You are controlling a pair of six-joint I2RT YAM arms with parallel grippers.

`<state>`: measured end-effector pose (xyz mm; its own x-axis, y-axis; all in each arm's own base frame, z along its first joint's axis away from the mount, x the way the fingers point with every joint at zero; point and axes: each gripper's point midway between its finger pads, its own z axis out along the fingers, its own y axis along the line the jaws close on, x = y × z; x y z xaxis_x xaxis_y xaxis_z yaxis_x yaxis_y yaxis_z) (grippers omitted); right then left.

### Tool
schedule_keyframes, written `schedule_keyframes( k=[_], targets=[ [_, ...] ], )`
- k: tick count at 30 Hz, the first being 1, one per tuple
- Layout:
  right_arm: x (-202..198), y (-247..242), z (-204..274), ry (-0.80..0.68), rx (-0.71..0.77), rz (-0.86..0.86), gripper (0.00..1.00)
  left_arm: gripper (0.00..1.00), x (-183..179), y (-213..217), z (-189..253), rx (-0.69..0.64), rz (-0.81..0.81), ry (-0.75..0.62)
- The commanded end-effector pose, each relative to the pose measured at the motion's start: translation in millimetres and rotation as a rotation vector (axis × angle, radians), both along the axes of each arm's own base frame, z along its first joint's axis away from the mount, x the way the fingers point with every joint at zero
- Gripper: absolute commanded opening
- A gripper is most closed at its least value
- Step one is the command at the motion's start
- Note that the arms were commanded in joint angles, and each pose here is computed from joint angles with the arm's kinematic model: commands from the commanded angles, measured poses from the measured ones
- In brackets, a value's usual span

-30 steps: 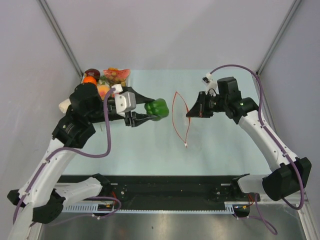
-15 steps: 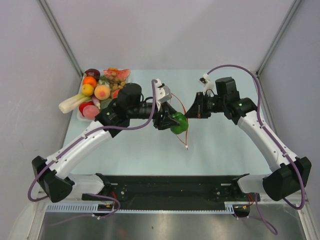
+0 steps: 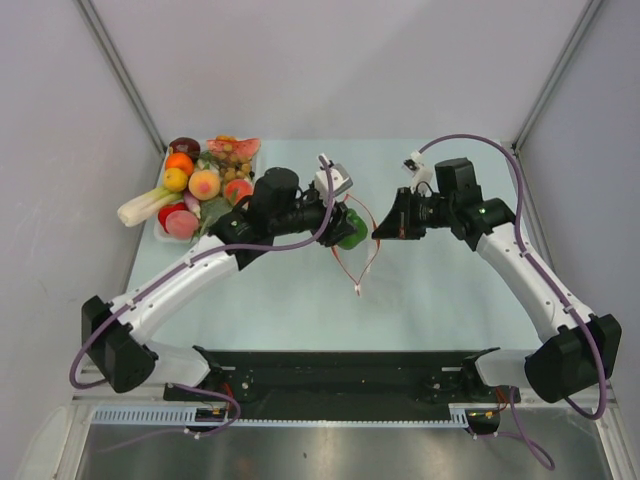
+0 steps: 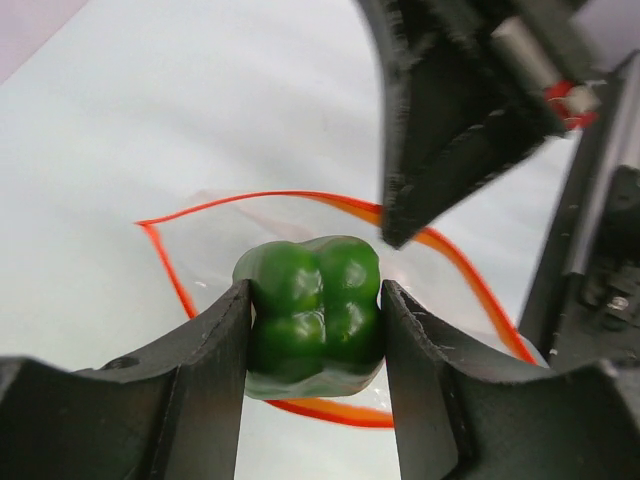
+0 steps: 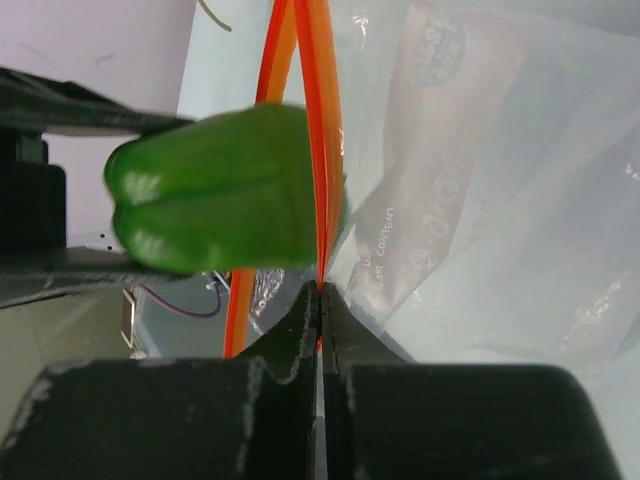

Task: Place the food in the zip-top bag and seal the zipper
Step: Place the fake vegetable in the zipper food storage bag.

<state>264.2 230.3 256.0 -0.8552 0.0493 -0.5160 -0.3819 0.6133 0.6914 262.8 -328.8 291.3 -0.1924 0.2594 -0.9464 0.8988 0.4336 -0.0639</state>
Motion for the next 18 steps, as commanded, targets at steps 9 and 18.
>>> schedule_keyframes(
  k=[9, 18],
  targets=[
    [-13, 9, 34, 0.041, 0.196, 0.07, 0.0, 0.8, 26, -5, 19, 0.015, 0.062, -0.065],
    [-18, 16, 51, 0.085, 0.303, 0.103, 0.0, 0.98, -6, 55, 33, -0.063, 0.145, 0.027]
  ],
)
